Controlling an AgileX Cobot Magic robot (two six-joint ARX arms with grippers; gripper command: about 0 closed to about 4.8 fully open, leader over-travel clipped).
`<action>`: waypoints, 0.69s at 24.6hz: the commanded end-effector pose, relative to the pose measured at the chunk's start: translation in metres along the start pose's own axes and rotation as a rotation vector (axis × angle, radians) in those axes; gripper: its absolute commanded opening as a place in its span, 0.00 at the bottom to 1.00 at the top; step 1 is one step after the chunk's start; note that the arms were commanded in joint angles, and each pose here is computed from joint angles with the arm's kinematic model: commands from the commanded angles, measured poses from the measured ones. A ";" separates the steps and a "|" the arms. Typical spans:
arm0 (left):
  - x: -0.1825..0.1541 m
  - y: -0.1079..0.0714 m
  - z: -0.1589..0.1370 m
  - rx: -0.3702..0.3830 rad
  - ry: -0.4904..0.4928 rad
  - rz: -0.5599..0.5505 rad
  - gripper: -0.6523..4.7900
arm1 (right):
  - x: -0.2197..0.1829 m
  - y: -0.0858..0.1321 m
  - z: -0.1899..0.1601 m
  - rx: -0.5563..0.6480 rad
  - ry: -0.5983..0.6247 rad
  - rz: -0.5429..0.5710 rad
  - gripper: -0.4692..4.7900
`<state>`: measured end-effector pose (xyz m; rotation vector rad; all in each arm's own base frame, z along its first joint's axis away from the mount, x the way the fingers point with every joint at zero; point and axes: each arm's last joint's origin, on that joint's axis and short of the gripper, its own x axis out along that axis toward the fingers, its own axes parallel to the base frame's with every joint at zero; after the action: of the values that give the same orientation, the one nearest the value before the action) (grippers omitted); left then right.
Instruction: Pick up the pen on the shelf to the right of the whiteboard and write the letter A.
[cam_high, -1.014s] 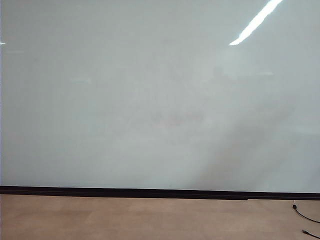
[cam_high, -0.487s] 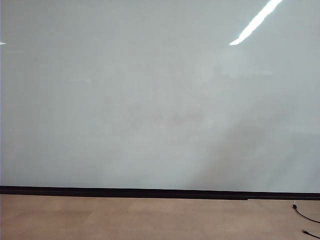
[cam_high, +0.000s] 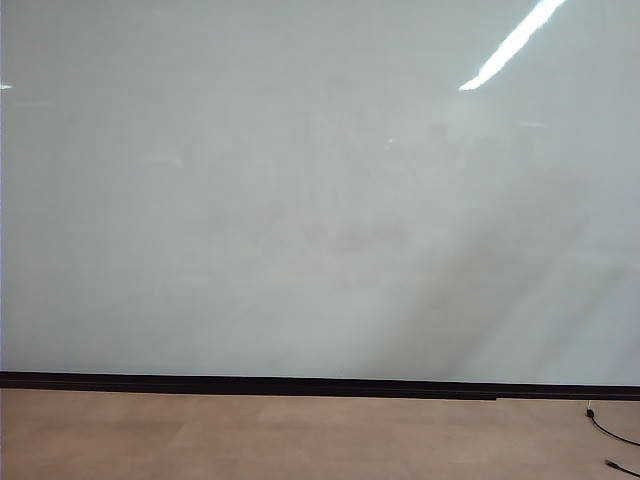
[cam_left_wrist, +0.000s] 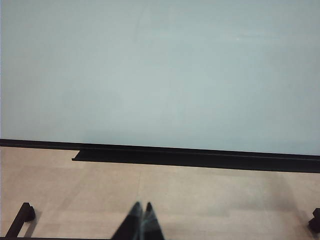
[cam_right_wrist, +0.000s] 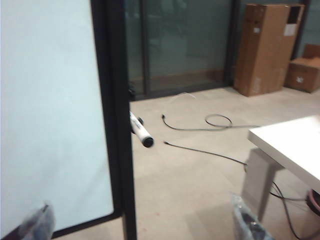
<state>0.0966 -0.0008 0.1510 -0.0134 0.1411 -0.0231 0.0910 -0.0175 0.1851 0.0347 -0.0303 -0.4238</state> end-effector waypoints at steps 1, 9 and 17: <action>0.000 0.000 0.002 0.004 -0.010 0.000 0.11 | 0.004 0.001 0.005 -0.003 0.033 -0.034 1.00; 0.000 0.000 0.002 0.004 -0.010 0.000 0.11 | 0.047 0.015 0.016 -0.032 0.111 -0.037 1.00; 0.000 0.000 0.002 0.004 -0.010 0.000 0.11 | 0.078 0.011 0.006 -0.060 0.095 0.030 1.00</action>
<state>0.0966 -0.0008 0.1511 -0.0138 0.1407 -0.0231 0.1633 -0.0380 0.1875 0.0069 0.1364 -0.4216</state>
